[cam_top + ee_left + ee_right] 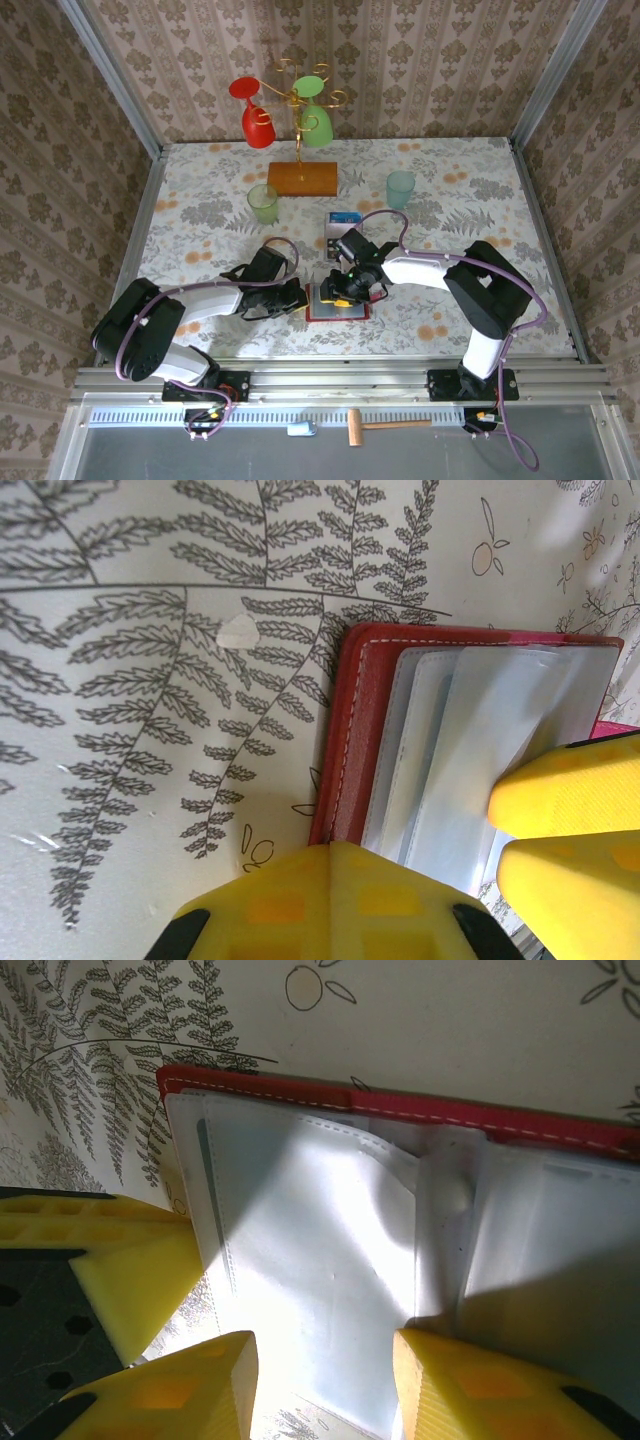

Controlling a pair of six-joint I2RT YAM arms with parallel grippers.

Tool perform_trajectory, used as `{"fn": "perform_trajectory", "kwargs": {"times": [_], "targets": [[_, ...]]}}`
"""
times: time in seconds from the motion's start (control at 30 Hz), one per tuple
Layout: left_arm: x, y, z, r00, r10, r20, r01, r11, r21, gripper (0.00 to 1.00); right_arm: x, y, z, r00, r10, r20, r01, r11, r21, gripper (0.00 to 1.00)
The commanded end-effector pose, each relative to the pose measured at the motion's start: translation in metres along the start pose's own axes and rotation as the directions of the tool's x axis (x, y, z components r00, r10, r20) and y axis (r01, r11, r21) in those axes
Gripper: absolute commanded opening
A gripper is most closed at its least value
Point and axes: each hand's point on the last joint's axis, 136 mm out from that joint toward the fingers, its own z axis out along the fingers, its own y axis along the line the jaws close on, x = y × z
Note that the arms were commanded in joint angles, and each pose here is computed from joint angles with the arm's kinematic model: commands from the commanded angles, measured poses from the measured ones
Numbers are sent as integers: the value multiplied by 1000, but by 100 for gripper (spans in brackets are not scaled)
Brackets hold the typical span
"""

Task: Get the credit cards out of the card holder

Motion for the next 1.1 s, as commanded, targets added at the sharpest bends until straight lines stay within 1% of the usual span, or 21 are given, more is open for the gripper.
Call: {"fn": "perform_trajectory", "kwargs": {"times": [0.0, 0.3, 0.53, 0.7, 0.9, 1.07], "targets": [[2, 10, 1, 1000, -2, -12, 1, 999, -37, 0, 1, -11, -7, 1000, 5, 17, -6, 998, 61, 41], [-1, 9, -1, 1000, 2, -10, -3, 999, -38, 0, 2, -14, -9, 1000, 7, 19, -8, 999, 54, 41], [-12, -16, -17, 998, 31, 46, -32, 999, 17, 0, 3, -17, -5, 1000, 12, 10, -12, 999, 38, 41], [-15, -31, -21, 998, 17, 60, -22, 997, 80, 0, 3, -19, -5, 1000, 18, 9, -18, 999, 37, 40], [-15, -42, -11, 999, -18, 41, 11, 986, 165, 9, 3, -22, -5, 1000, 22, 12, -22, 999, 34, 41], [-12, -38, -1, 999, -38, 11, 36, 984, 173, 15, 2, -24, -6, 1000, 26, 15, -27, 999, 34, 40]]}}
